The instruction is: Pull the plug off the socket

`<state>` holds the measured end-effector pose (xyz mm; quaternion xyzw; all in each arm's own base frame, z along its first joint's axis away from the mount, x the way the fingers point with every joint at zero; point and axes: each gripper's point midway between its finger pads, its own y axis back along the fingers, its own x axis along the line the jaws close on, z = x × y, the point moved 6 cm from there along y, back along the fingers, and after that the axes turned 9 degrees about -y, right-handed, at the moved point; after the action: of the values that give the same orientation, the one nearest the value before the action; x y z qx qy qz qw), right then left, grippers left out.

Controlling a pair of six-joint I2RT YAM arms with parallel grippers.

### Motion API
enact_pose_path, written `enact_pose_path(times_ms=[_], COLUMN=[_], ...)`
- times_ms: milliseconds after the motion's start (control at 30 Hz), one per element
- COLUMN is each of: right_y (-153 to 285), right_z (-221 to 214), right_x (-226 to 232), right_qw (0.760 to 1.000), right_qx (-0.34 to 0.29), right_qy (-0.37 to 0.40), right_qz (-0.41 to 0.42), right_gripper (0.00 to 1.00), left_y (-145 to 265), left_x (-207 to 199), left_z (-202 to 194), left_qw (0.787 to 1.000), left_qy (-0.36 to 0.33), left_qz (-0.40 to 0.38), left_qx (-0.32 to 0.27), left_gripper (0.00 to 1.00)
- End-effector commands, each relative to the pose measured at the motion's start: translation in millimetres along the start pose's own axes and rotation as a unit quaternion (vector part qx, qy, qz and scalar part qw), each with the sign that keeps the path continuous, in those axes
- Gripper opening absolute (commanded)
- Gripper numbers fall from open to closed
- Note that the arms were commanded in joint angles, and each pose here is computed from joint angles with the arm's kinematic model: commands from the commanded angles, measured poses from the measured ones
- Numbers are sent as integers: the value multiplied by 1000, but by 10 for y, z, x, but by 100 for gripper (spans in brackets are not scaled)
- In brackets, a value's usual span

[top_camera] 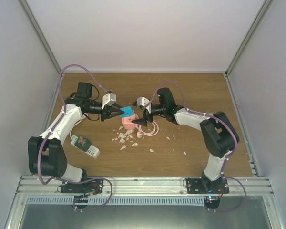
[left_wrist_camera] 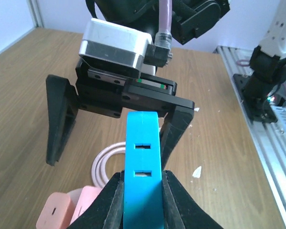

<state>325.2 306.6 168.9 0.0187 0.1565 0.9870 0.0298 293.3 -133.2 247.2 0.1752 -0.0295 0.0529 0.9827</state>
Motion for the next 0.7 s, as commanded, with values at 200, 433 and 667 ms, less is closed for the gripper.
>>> enact_pose_path(times_ms=[200, 433, 667], right_y=[624, 828, 905], right_z=[483, 667, 840], right_x=[76, 213, 310], right_qw=[997, 995, 992], right_qx=[-6, -21, -63], right_qy=[0, -10, -2], right_qz=[-81, -100, -106], right_gripper=[100, 100, 100], left_y=[212, 162, -109], left_x=[-303, -481, -688], left_z=[550, 684, 758], left_qw=[995, 988, 974], left_qy=[3, 22, 44], left_qz=[-46, -92, -171], left_qx=[-91, -124, -142], left_gripper=[0, 0, 0])
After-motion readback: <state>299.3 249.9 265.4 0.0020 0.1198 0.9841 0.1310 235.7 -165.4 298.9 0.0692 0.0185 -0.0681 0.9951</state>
